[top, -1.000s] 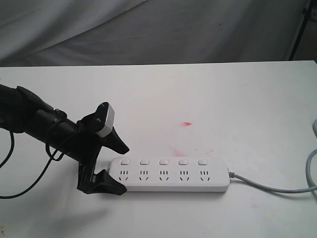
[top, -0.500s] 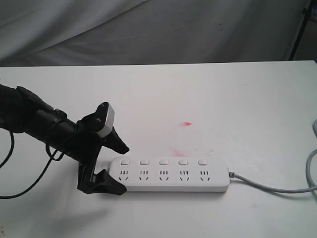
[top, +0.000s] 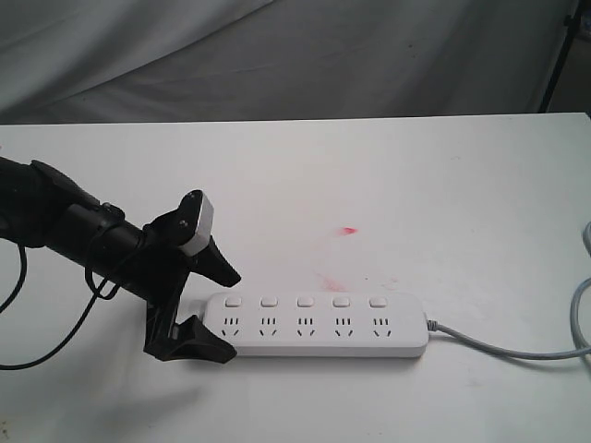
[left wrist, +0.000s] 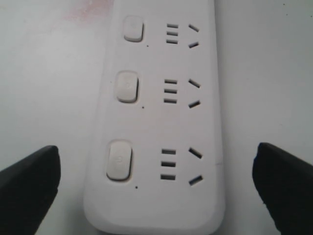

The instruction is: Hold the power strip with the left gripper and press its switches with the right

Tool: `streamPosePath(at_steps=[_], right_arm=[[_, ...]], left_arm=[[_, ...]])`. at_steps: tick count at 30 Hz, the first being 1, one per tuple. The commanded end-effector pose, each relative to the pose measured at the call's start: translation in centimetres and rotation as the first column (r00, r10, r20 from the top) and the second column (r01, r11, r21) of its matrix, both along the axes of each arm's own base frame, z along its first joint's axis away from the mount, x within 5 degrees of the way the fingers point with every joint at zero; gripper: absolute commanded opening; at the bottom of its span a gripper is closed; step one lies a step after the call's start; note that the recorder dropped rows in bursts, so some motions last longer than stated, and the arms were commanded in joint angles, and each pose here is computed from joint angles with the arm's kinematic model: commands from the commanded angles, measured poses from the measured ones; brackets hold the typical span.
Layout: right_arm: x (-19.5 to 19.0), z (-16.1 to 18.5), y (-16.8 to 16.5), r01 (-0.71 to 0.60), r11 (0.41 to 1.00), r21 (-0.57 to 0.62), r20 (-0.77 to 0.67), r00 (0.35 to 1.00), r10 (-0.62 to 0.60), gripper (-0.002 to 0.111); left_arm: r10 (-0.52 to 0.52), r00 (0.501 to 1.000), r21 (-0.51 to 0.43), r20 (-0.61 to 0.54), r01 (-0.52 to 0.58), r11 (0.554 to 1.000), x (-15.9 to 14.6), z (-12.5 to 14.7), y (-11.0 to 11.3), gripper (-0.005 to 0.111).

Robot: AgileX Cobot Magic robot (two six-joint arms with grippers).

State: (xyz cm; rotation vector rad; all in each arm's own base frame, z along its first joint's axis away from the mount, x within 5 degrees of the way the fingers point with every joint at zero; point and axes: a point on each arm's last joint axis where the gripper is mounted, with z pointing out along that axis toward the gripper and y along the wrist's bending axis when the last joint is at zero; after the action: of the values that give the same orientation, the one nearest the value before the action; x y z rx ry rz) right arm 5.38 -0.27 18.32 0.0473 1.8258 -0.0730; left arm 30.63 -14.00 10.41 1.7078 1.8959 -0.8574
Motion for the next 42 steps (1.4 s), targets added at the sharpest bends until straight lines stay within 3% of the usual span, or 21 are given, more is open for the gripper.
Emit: streamPosePath(at_steps=[1, 6, 9, 12, 14, 42], right_arm=[[-0.02, -0.06, -0.03, 0.007, 1.0, 0.0, 0.003, 1.0, -0.007, 0.0], [-0.02, -0.06, -0.03, 0.007, 1.0, 0.0, 0.003, 1.0, -0.007, 0.0], [-0.02, -0.06, -0.03, 0.007, 1.0, 0.0, 0.003, 1.0, -0.007, 0.0], [-0.02, -0.06, -0.03, 0.007, 1.0, 0.0, 0.003, 1.0, -0.007, 0.0], [-0.02, -0.06, -0.03, 0.007, 1.0, 0.0, 0.003, 1.0, -0.007, 0.0], [-0.02, -0.06, -0.03, 0.007, 1.0, 0.0, 0.003, 1.0, -0.007, 0.0]], left_arm=[[0.013, 1.0, 0.0, 0.003, -0.013, 1.0, 0.07, -0.12, -0.16, 0.102], [0.037, 0.999, 0.017, 0.023, -0.037, 0.999, 0.34, -0.24, -0.06, 0.1], [0.038, 0.999, 0.018, 0.021, -0.038, 0.999, 0.34, -0.24, -0.06, 0.082], [0.038, 0.999, 0.018, 0.021, -0.038, 0.999, 0.34, -0.24, -0.06, 0.052], [0.038, 0.999, 0.018, 0.021, -0.038, 0.999, 0.34, -0.24, -0.06, 0.044], [0.036, 0.999, 0.017, 0.023, -0.037, 0.999, 0.34, -0.24, -0.06, 0.044]])
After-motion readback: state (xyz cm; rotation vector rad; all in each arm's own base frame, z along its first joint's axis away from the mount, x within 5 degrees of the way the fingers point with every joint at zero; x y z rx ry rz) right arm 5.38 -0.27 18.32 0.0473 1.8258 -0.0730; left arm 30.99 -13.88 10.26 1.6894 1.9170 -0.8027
